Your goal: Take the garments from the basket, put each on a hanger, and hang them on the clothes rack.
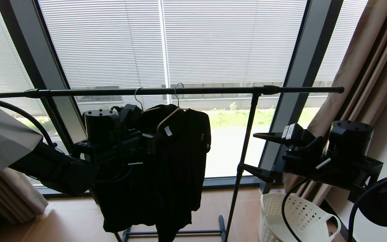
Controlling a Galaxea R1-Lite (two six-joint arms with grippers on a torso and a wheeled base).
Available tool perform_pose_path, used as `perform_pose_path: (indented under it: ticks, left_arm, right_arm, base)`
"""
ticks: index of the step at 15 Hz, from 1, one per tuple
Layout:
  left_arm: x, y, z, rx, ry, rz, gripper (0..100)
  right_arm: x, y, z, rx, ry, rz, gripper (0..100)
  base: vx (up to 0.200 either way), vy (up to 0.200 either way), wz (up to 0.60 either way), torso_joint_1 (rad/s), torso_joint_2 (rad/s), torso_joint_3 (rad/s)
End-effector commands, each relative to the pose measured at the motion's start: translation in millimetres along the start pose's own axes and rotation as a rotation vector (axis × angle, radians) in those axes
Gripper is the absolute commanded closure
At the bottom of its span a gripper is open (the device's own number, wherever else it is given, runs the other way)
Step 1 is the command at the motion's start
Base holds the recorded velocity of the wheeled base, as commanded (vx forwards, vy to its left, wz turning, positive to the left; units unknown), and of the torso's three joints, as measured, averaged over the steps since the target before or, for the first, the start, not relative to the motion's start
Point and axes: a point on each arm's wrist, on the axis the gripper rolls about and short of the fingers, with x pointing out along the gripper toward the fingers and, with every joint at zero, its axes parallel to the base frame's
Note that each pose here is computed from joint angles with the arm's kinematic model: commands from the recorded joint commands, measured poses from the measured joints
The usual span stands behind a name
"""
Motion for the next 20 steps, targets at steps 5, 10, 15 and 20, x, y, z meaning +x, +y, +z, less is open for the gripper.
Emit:
perform_pose_path:
  ticks: [5,10,15,20]
  left_arm:
    - [-1.0,0.0,1.4,0.003,-0.004,-0.001,0]
    - [-31.9,-12.0,21.7,0.017,-0.058,-0.010,0]
    - [-105.2,-20.8,32.7,0.040,-0.085,0.030,0]
    - [-194.9,-32.9,-2.2,0.067,-0.014,0.185,0]
  right_arm:
    - [1.5,-0.3,-1.4,-0.001,0.001,0.003,0]
    - [-9.7,2.8,9.8,-0.019,-0.025,-0.006,0]
    - [-73.0,27.7,42.4,-0.048,-0.099,-0.084,0]
    - [-150.2,88.7,16.7,0.100,0.018,-0.266,0]
  base:
    - [0.000,0.000,0.00,0.000,0.00,0.000]
    - [0.000,0.000,0.00,0.000,0.00,0.000]
    - [0.000,0.000,0.00,0.000,0.00,0.000]
    - [0.000,0.000,0.00,0.000,0.00,0.000]
